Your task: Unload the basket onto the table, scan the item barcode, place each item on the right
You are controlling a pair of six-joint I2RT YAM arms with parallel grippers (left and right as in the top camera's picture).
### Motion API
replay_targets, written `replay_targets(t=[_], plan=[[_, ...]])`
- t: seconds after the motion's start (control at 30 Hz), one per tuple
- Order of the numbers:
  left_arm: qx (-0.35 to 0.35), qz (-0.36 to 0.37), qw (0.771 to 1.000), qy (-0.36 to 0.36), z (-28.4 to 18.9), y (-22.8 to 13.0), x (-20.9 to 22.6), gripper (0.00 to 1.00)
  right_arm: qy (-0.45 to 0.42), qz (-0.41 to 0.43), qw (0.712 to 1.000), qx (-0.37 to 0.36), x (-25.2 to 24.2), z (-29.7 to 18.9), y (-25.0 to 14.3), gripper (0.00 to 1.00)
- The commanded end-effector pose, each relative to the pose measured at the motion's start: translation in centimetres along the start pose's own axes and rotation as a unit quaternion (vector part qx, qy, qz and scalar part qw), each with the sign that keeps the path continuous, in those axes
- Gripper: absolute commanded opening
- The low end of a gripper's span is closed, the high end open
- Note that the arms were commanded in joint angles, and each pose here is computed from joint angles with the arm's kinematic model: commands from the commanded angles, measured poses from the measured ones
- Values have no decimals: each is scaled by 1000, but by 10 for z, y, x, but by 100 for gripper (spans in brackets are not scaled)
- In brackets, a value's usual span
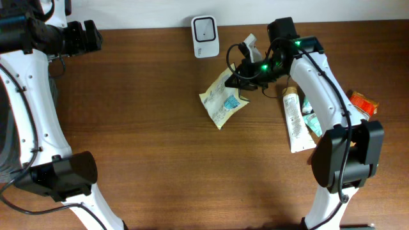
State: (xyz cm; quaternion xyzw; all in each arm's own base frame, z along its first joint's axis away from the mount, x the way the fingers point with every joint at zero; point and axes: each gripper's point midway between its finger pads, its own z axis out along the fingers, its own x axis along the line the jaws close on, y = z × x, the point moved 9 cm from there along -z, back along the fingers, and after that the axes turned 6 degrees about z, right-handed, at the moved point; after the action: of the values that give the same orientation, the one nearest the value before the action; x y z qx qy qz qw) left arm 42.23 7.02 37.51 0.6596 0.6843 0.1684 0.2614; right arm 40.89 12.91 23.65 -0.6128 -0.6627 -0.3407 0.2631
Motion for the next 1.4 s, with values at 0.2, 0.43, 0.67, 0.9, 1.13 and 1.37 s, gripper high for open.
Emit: replay_targets(t=[0.2, 0.43, 0.67, 0.9, 1.13, 1.37], plan=[[1, 2, 1000, 0, 2, 0, 2, 99, -317, 26, 947, 43, -80, 5, -12, 70], [1, 2, 1000, 0, 2, 0, 2, 99, -273, -191, 936, 117, -44, 46, -17, 89], [1, 2, 1000, 1, 2, 0, 2, 99, -323, -292, 872, 224, -91, 94, -20, 99], [1, 2, 1000, 1, 2, 0, 2, 99, -248, -303, 885, 253, -109, 121, -33, 99], [1, 2, 1000, 0, 2, 0, 2, 99, -221, -263, 895, 283, -127, 131, -61, 7], [1, 2, 1000, 1, 2, 0, 2, 99, -156, -264, 934, 186, -62, 103, -23, 4]])
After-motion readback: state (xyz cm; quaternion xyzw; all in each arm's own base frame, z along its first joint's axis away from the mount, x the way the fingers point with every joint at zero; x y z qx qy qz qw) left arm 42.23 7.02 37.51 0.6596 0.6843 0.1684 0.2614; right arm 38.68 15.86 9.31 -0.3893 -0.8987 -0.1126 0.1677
